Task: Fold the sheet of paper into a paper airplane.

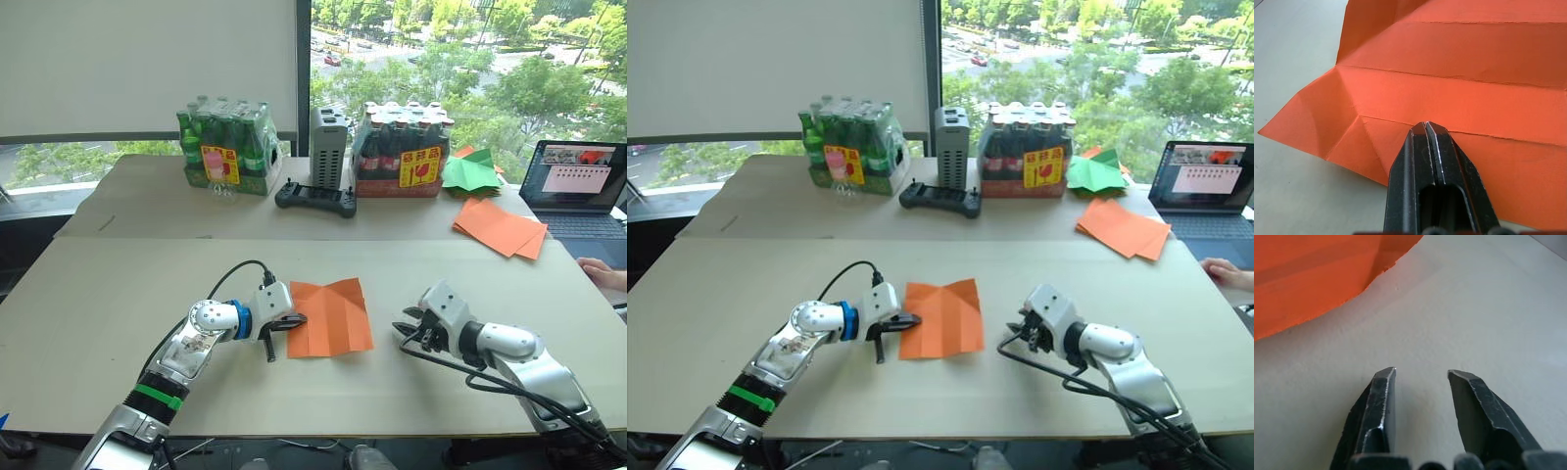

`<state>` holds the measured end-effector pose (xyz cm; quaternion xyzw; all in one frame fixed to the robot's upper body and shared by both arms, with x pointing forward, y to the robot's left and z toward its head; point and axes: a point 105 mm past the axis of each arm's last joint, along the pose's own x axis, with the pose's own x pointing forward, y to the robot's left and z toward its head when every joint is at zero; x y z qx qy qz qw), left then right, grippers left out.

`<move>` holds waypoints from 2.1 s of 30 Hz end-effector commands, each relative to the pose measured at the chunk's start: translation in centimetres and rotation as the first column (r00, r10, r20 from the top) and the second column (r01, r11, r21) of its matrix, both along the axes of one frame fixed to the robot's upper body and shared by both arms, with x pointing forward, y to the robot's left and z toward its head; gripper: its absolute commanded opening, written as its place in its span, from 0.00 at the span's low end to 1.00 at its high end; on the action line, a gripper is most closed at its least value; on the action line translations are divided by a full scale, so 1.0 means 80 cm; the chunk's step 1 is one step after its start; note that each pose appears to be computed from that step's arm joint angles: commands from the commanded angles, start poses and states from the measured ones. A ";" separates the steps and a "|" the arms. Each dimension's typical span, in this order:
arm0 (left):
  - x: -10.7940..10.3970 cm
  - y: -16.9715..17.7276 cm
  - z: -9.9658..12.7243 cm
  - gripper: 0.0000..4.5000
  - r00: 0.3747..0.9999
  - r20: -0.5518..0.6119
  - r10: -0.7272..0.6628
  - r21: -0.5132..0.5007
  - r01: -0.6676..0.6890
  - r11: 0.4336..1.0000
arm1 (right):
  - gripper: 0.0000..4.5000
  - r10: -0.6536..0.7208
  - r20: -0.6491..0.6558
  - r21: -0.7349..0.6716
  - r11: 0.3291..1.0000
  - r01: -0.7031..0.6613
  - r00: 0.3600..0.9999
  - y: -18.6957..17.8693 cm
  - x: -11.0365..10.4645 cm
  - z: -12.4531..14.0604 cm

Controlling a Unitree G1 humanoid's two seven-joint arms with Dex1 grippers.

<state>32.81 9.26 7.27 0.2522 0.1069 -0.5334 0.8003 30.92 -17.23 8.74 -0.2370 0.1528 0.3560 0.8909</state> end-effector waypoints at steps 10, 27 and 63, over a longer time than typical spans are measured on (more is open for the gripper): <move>-0.010 0.003 -0.032 0.00 0.997 -0.070 0.010 0.063 -0.006 0.998 | 0.01 0.144 0.033 0.049 0.988 -0.145 0.989 0.057 0.000 0.004; -0.010 -0.001 -0.030 0.00 0.998 -0.067 0.006 0.060 -0.002 0.998 | 0.01 0.270 0.082 0.255 0.925 -0.282 0.959 0.144 0.006 0.042; -0.001 0.014 0.010 0.00 0.990 -0.141 0.030 -0.101 -0.044 0.994 | 0.01 0.235 -0.054 0.178 0.959 -0.222 0.970 0.163 0.021 -0.018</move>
